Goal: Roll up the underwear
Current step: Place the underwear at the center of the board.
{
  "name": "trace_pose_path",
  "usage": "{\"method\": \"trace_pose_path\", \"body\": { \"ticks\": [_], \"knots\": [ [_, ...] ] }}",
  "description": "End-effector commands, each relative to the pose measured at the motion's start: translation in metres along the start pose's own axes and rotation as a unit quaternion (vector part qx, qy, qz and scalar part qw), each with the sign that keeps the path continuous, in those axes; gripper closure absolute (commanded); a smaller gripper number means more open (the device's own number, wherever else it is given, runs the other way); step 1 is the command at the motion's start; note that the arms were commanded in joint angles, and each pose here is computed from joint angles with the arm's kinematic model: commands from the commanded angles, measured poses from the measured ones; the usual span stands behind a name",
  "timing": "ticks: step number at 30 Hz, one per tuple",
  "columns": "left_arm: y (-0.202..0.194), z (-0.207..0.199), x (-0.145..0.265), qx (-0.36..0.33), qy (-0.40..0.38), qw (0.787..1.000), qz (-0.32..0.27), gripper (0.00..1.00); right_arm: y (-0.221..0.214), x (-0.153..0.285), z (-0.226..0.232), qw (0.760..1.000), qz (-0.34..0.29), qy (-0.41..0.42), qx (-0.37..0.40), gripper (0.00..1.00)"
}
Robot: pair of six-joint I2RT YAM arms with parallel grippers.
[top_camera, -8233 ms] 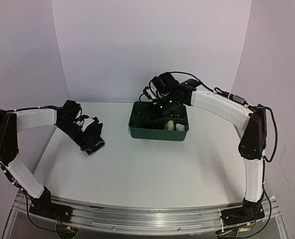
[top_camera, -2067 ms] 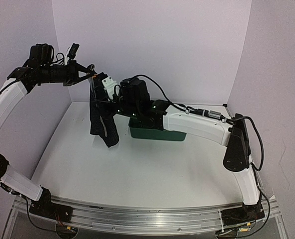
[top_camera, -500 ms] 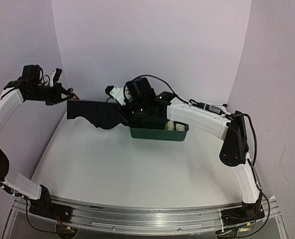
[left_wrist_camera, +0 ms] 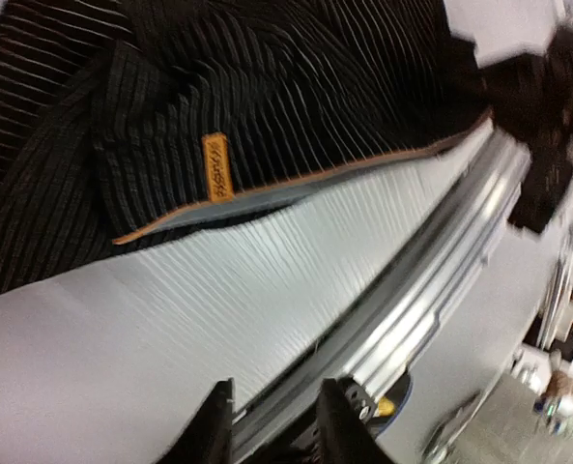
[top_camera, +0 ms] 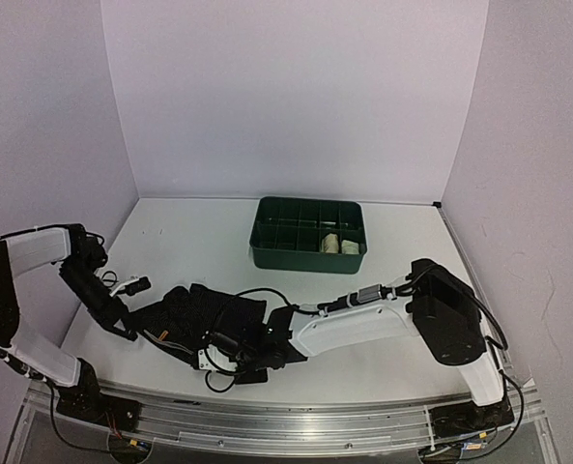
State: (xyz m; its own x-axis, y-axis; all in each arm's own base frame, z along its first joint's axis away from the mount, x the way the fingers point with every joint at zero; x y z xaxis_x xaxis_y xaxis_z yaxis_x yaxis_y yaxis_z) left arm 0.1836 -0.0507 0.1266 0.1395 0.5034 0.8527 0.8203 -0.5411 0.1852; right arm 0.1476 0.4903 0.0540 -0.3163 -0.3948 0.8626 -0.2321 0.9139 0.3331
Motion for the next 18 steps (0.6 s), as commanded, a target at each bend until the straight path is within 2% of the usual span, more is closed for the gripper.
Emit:
{"method": "trace_pose_path", "body": {
  "ticks": [1, 3, 5, 8, 12, 15, 16, 18],
  "knots": [
    [-0.022, -0.037, 0.021, -0.195, -0.015, 0.981, -0.001, 0.40, 0.002, 0.031, -0.003, 1.000, -0.004, -0.025, 0.012, 1.00],
    [-0.029, -0.038, 0.023, -0.252, 0.009, 0.968, 0.005, 0.35, -0.005, 0.036, 0.001, 1.000, 0.000, -0.022, 0.011, 1.00],
    [-0.032, -0.038, 0.023, -0.290, 0.021, 0.957, 0.011, 0.34, -0.014, 0.040, 0.006, 1.000, 0.006, -0.017, 0.015, 1.00],
    [-0.018, -0.043, 0.030, -0.313, 0.012, 0.949, -0.029, 0.38, -0.029, 0.044, 0.014, 0.999, 0.014, -0.004, 0.031, 1.00],
    [0.023, -0.039, 0.039, -0.300, 0.015, 0.948, -0.107, 0.44, -0.053, 0.045, 0.018, 0.995, 0.038, -0.001, 0.092, 1.00],
    [0.055, -0.030, 0.034, -0.286, 0.046, 0.949, -0.124, 0.48, -0.080, 0.045, 0.003, 0.993, 0.053, 0.007, 0.105, 0.98],
    [0.066, -0.028, 0.030, -0.293, 0.063, 0.946, -0.123, 0.48, -0.089, 0.045, -0.003, 0.993, 0.051, 0.017, 0.105, 0.93],
    [0.082, -0.027, 0.013, -0.303, 0.084, 0.944, -0.101, 0.47, -0.104, 0.046, -0.021, 0.993, 0.045, 0.030, 0.101, 0.73]
  ]
}}
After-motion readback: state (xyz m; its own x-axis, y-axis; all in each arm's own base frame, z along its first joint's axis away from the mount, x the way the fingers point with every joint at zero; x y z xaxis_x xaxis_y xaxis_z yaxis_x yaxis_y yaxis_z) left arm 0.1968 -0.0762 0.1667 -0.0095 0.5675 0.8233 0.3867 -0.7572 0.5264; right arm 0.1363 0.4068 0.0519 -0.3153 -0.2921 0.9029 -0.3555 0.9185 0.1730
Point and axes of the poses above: each gripper's point midway between its finger pads, its own x axis back along the fingers, its own z axis along the line the jaws close on, y = z × x, the point moved 5 cm from there along x, back along the fingers, and after that the axes turned 2 degrees about -x, right-handed, at the moved point
